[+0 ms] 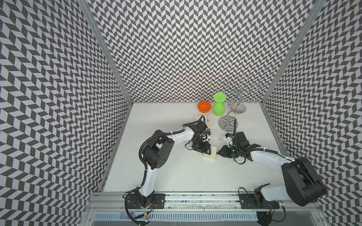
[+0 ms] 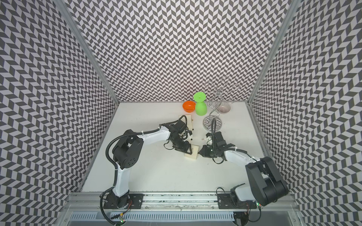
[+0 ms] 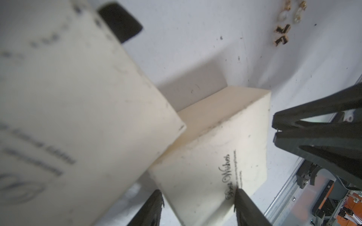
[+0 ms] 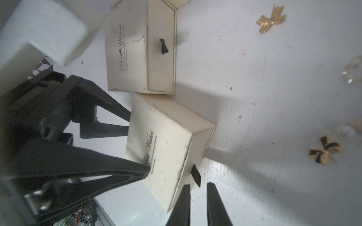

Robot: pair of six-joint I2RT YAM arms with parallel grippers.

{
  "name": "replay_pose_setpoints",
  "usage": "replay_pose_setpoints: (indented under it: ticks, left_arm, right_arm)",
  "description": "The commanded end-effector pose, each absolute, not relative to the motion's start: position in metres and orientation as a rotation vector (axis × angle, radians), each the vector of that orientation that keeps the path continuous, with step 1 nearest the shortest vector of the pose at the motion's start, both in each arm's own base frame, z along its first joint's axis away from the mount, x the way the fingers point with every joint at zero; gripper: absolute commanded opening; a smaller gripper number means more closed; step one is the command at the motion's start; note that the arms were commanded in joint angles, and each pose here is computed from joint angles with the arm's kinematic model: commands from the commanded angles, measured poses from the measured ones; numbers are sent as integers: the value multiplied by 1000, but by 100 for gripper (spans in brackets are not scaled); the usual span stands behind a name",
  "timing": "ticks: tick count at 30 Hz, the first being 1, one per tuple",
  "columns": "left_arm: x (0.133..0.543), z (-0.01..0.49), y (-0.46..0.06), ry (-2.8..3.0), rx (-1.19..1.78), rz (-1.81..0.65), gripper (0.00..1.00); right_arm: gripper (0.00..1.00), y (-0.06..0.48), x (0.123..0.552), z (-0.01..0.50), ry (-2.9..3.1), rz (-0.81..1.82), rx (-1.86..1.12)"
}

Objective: Take out the earrings from the drawer-style jewelry box
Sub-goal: Open the drawer in the jewelry box.

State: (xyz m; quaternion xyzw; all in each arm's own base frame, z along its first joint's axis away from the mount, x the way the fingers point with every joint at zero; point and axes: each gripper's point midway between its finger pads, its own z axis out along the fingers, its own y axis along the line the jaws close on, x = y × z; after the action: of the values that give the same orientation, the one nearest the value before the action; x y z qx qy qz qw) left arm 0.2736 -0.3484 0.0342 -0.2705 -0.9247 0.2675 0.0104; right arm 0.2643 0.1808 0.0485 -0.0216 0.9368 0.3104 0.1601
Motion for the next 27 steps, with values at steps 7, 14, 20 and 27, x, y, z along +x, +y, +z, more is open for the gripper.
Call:
replay_pose_setpoints:
  ticks: [7, 14, 20, 27]
  left_arm:
    - [293, -18, -292, -3016, -762, 381, 60]
    - [292, -20, -292, -3010, -758, 381, 60]
    - [294, -23, -289, -3017, -749, 361, 60]
    - [298, -31, -276, -3026, -679, 336, 59]
  right_arm:
    - [18, 189, 277, 46, 2642, 935, -87]
    - [10, 198, 281, 52, 2600, 1005, -108]
    - [0, 194, 280, 50, 2615, 970, -101]
    - [0, 170, 277, 39, 2712, 767, -29]
